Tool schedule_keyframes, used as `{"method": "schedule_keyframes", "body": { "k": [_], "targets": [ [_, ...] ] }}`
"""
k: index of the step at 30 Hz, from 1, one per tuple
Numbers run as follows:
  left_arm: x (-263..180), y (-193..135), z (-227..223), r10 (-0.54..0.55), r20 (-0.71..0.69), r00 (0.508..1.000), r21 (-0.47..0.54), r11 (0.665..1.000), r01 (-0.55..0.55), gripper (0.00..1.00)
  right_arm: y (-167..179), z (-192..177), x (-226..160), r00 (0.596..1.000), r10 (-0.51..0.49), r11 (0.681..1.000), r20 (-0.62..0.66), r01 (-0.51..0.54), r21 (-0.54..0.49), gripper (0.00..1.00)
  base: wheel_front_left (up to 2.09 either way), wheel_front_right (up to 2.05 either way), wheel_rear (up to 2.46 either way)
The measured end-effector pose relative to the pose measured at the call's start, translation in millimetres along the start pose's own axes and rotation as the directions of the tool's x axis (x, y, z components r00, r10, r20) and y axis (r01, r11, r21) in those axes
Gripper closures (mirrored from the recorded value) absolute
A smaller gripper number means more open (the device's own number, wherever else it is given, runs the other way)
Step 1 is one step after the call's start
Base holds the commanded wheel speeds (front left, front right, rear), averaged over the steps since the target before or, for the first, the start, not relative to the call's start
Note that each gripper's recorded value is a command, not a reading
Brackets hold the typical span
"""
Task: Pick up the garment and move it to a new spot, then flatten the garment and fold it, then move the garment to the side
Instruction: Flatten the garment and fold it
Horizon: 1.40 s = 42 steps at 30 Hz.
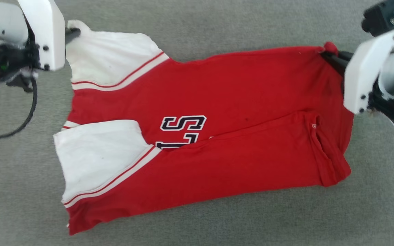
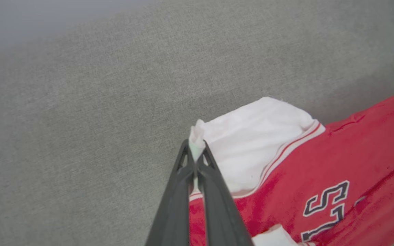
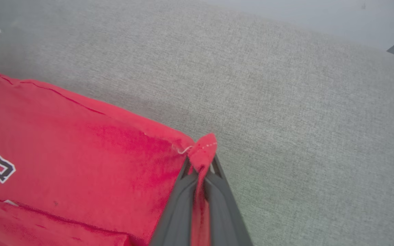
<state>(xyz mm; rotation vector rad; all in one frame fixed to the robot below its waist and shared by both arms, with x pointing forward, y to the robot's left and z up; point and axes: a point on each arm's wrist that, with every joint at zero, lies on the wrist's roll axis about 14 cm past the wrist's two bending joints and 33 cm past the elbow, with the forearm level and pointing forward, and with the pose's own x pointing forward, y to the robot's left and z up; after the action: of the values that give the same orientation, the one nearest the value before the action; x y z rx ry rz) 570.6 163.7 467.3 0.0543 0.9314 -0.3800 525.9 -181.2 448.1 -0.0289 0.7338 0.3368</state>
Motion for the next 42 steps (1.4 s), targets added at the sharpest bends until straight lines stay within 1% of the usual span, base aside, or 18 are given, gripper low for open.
{"method": "schedule_keyframes", "body": {
  "k": [4,6,11,16,21,22,23,24,25,26,27,28,29,33,36,39,42],
  "targets": [
    [-30,-6,-14,0.014,0.006,1.0,0.023,1.0,-0.014,1.0,10,0,-18,0.999,0.018,1.0,0.034,-0.018,-0.018,1.0,0.0,0.0,0.0],
    [-37,-10,-19,0.011,0.008,1.0,0.029,1.0,-0.011,1.0,13,1,-23,0.999,0.022,1.0,0.047,-0.021,-0.022,1.0,0.0,0.0,0.0],
    [-68,-28,-52,0.003,-0.013,1.0,0.022,1.0,-0.002,1.0,24,-9,-45,0.998,0.036,0.999,0.05,-0.033,-0.043,1.0,0.0,0.0,0.0],
    [-84,-42,-99,0.002,-0.069,0.998,-0.015,1.0,-0.003,1.0,30,-41,-60,0.999,0.044,0.999,-0.015,-0.045,-0.019,1.0,0.0,0.0,0.0],
    [-79,-51,-158,-0.023,-0.186,0.982,-0.083,0.997,0.007,1.0,37,-79,-61,0.994,0.063,0.996,-0.088,-0.057,0.066,1.0,0.0,0.0,0.0],
    [-77,-53,-166,-0.034,-0.202,0.979,-0.107,0.994,0.013,1.0,39,-85,-60,0.993,0.07,0.995,-0.098,-0.062,0.08,0.85,0.0,0.0,0.0],
    [-73,-52,-173,-0.037,-0.216,0.976,-0.124,0.992,0.01,1.0,41,-88,-58,0.993,0.071,0.994,-0.098,-0.063,0.092,0.68,0.0,0.0,0.0],
    [-71,-51,-179,-0.037,-0.226,0.974,-0.137,0.991,0.006,1.0,42,-91,-57,0.992,0.075,0.993,-0.106,-0.064,0.098,0.57,0.0,0.0,0.0],
    [-68,-52,-183,-0.044,-0.232,0.972,-0.156,0.988,0.008,1.0,44,-93,-56,0.991,0.079,0.992,-0.11,-0.068,0.104,0.04,0.0,0.0,0.0],
    [-65,-48,-185,-0.038,-0.228,0.973,-0.171,0.985,-0.002,0.8,45,-93,-55,0.991,0.081,0.991,-0.104,-0.069,0.114,0.0,0.0,0.0,0.0],
    [-63,-44,-186,-0.026,-0.223,0.975,-0.175,0.984,-0.014,0.67,45,-95,-54,0.991,0.08,0.991,-0.105,-0.067,0.12,0.0,0.0,0.0,0.0],
    [-61,-40,-186,-0.016,-0.211,0.977,-0.18,0.983,-0.023,0.44,46,-94,-54,0.992,0.08,0.99,-0.097,-0.068,0.125,0.0,0.0,0.0,0.0],
    [-59,-39,-184,-0.014,-0.191,0.982,-0.185,0.983,-0.022,0.0,47,-92,-54,0.993,0.083,0.989,-0.085,-0.072,0.127,0.0,0.0,0.0,0.0],
    [-57,-32,-169,0.001,-0.081,0.997,-0.188,0.982,-0.016,0.0,45,-80,-61,0.997,0.071,0.99,-0.034,-0.066,0.122,0.0,0.0,0.0,0.0],
    [-62,-28,-150,0.014,0.038,0.999,-0.182,0.983,-0.007,0.0,41,-67,-71,0.998,0.052,0.991,0.021,-0.054,0.123,0.0,0.0,0.0,0.0],
    [-69,-27,-135,0.024,0.158,0.987,-0.154,0.988,0.0,0.0,33,-58,-82,0.997,0.02,0.99,0.073,-0.03,0.14,0.0,0.0,0.0,0.0],
    [-79,-23,-120,0.046,0.291,0.956,-0.129,0.992,-0.008,0.0,26,-61,-89,0.997,-0.004,0.986,0.073,-0.008,0.165,0.0,0.0,0.0,0.0]
  ]
}}
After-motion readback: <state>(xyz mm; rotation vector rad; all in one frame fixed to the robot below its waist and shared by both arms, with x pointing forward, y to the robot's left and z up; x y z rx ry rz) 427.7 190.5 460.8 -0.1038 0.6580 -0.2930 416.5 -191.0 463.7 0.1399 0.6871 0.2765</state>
